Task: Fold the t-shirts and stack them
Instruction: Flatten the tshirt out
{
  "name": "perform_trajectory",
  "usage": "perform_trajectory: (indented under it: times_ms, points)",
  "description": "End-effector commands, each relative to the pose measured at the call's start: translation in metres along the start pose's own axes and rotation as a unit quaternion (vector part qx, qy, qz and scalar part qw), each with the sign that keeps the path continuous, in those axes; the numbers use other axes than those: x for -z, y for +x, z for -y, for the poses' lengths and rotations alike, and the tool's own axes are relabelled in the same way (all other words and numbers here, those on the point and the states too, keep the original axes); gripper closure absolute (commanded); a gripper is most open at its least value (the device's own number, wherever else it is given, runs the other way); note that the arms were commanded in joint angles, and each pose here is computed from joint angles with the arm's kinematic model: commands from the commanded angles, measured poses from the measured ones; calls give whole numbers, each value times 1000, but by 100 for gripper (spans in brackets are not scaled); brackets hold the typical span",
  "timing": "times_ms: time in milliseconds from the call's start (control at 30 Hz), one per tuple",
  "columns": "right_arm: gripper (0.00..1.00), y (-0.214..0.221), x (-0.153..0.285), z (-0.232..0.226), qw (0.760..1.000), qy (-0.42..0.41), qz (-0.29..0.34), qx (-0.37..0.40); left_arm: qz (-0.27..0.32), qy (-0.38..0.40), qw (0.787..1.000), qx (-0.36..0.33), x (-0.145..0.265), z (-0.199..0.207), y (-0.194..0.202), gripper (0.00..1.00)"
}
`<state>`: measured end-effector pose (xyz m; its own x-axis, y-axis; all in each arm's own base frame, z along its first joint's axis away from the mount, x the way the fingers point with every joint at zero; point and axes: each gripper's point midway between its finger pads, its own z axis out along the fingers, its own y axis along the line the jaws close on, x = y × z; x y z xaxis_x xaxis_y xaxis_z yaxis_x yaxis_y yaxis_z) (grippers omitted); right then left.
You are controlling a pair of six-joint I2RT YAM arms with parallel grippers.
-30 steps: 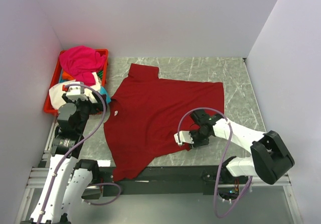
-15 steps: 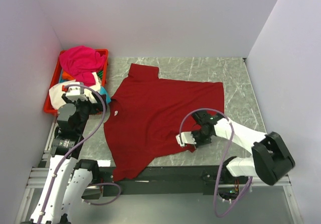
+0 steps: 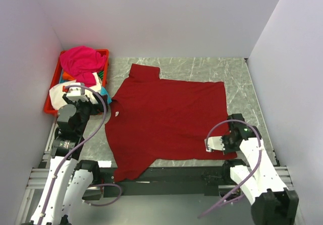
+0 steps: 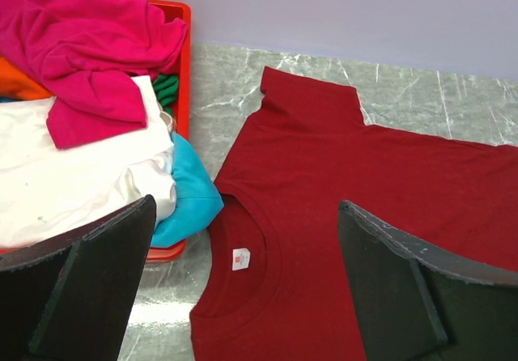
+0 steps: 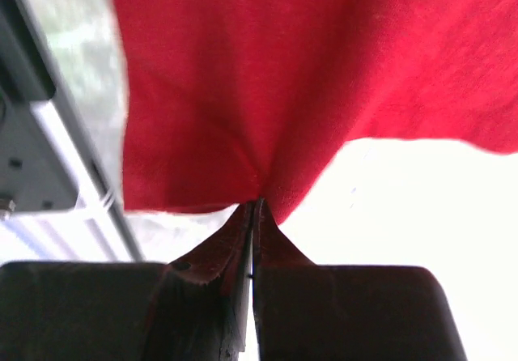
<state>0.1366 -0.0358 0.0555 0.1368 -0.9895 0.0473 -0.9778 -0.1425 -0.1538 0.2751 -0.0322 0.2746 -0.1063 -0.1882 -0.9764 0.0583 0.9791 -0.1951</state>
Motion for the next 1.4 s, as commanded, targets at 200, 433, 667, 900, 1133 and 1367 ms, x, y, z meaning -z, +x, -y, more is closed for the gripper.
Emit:
perform_trajectory:
  times_ms: [200, 433, 667, 900, 1133, 1367]
  points:
    - [74, 52, 23, 6, 998, 16, -31, -54, 27, 13, 1000, 1, 0, 6, -16, 1]
    - [45, 16, 42, 76, 954, 91, 168, -229, 20, 25, 999, 6, -3, 11, -14, 1]
    - [46, 34, 41, 221, 780, 92, 311, -535, -45, 111, 991, 59, -36, 48, -3, 1]
    - [47, 80, 0, 333, 640, 84, 288, -707, -154, 162, 968, 111, -116, 74, 12, 3]
    - [46, 112, -42, 404, 609, 93, 250, -747, -197, 167, 956, 136, -176, 71, 22, 8]
    - [47, 109, -64, 419, 624, 77, 238, -740, -224, 163, 950, 141, -198, 68, 41, 9]
